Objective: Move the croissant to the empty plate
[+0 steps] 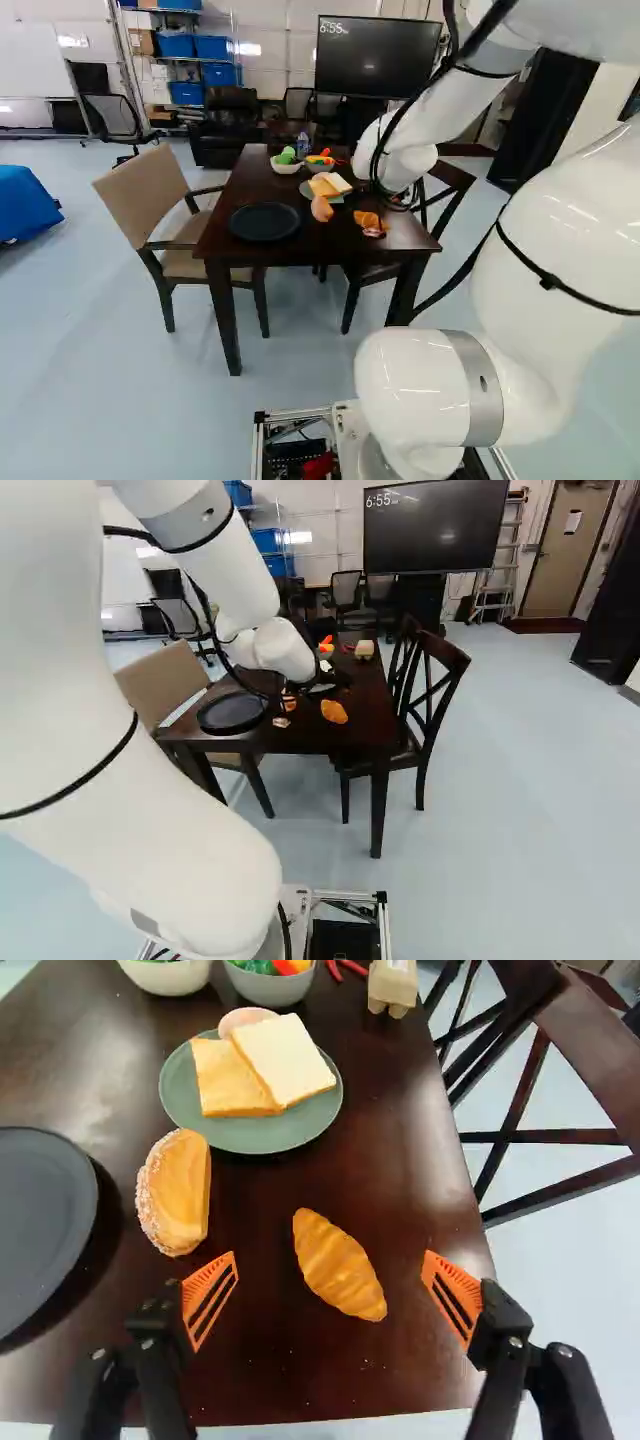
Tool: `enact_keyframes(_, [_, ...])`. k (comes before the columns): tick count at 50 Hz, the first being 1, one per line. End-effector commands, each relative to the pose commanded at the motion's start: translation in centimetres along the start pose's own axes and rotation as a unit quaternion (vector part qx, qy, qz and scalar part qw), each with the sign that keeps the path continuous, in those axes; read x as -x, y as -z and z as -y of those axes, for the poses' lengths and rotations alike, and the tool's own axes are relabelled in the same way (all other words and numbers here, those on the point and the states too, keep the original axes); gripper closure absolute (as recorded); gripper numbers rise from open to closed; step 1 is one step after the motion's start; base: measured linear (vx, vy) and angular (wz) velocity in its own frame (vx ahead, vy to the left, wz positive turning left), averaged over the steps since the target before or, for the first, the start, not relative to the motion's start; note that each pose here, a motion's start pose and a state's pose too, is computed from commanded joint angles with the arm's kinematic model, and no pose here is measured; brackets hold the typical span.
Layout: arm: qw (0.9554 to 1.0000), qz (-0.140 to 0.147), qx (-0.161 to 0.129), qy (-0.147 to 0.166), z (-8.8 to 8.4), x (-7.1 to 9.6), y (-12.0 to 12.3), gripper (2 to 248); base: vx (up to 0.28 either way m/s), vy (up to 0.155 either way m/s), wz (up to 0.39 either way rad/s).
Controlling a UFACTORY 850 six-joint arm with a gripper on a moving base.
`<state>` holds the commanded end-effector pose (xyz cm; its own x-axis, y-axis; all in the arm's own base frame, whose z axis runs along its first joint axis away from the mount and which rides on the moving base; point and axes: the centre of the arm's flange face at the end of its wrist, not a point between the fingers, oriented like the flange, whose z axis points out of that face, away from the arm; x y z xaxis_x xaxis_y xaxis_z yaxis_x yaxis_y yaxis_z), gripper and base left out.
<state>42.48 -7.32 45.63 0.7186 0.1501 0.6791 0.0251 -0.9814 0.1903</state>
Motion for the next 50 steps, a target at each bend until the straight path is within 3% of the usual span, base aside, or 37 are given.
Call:
enact_keyframes(4, [0.9997, 0.011, -0.003, 0.021, -0.2, -0.5, -0.1, 3, 0.000, 0.000, 0.000])
enact_keyframes(17, [0.9988, 0.041, -0.014, 0.022, -0.4, -2.2, -0.4, 3, 0.000, 0.000, 0.000])
enact_keyframes(36, [0.9964, 0.078, -0.030, 0.010, -0.6, -4.8, -0.7, 3, 0.000, 0.000, 0.000])
enact_keyframes(50, [0.9922, 0.116, -0.044, -0.009, -1.1, -6.1, -0.4, 3, 0.000, 0.000, 0.000])
